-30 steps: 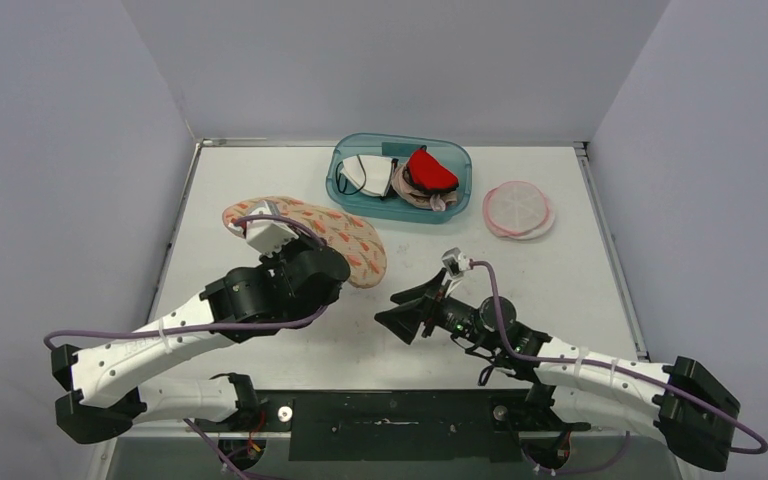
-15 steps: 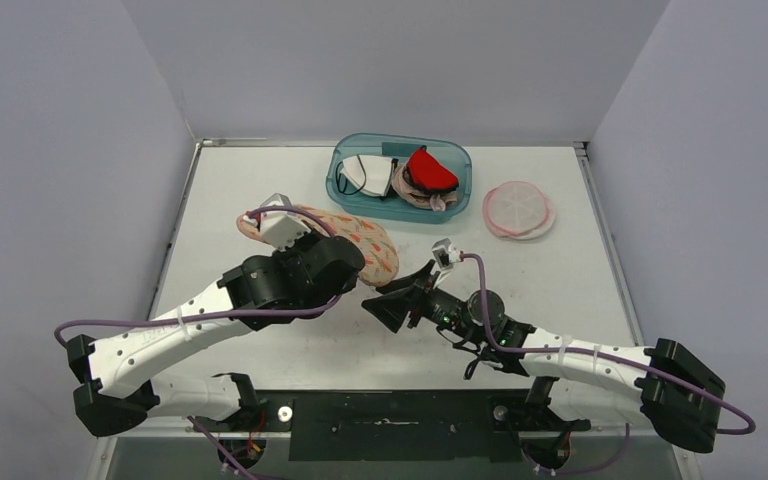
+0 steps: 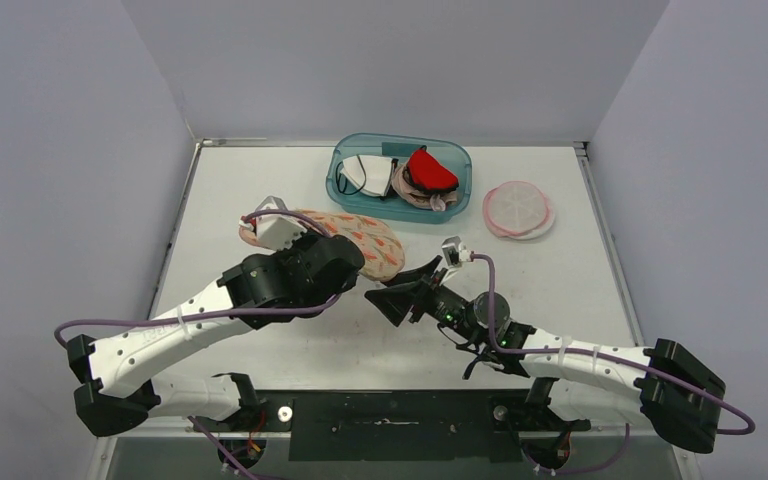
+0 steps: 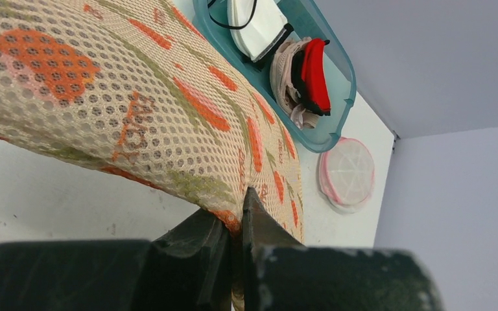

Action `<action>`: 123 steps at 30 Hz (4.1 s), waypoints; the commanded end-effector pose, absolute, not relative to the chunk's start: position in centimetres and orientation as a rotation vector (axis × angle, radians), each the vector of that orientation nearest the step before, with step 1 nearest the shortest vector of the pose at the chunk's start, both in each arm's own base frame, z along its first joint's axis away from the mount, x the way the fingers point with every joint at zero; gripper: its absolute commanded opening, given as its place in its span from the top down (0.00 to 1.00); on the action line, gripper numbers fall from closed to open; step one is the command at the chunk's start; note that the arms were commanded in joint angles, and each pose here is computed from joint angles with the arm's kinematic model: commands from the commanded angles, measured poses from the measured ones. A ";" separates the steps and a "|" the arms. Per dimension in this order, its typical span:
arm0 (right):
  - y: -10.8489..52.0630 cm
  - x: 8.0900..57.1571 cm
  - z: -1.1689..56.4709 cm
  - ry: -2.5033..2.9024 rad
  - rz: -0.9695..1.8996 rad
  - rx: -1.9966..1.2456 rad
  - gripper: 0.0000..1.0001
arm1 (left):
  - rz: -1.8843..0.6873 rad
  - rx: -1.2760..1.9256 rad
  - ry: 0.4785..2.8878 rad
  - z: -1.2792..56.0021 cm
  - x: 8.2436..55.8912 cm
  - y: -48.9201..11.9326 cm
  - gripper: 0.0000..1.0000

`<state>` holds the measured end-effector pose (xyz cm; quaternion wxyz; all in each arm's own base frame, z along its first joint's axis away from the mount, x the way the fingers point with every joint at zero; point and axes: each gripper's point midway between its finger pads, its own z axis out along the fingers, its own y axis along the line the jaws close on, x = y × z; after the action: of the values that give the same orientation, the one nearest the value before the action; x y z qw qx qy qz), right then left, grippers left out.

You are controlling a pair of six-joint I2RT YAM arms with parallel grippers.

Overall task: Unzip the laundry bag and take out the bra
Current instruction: Pick up the laundry bag at the center of the board, then unzip the laundry bag at the center of the board.

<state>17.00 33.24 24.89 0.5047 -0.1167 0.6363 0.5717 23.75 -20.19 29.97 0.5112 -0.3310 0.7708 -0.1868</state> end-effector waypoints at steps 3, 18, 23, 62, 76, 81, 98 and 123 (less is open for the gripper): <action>32.4 16.7 29.5 1.339 1.448 -0.228 0.28 | -0.566 -1.010 1.815 30.6 24.0 -20.2 1.00; 31.0 18.0 29.6 1.347 1.438 -0.148 0.29 | -0.600 -1.202 1.855 27.9 24.2 -20.0 1.00; 31.0 18.2 29.6 1.356 1.443 -0.147 0.34 | -0.620 -1.199 1.849 28.0 24.3 -20.2 1.00; 29.1 20.0 24.2 1.594 1.117 -0.211 0.95 | -0.638 -1.103 1.886 26.8 24.4 -21.2 1.00; 25.0 18.2 14.3 1.787 0.851 -0.368 0.95 | -1.067 -0.403 1.739 20.5 24.3 -26.8 1.00; 24.4 17.0 11.3 1.855 0.841 -0.388 0.95 | -0.977 -0.143 1.801 18.1 24.9 -27.5 1.00; 26.1 15.7 8.4 1.937 0.867 -0.399 0.95 | -1.073 -0.529 2.050 11.2 22.9 -25.4 0.04; 33.7 13.8 9.1 1.863 1.005 -0.584 0.95 | -1.309 -0.861 2.139 6.5 16.7 -27.9 0.13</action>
<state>14.06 30.91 5.14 0.4244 -0.2275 0.8014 0.3548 16.07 -27.19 5.35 0.2363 -0.3051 0.8025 -0.4550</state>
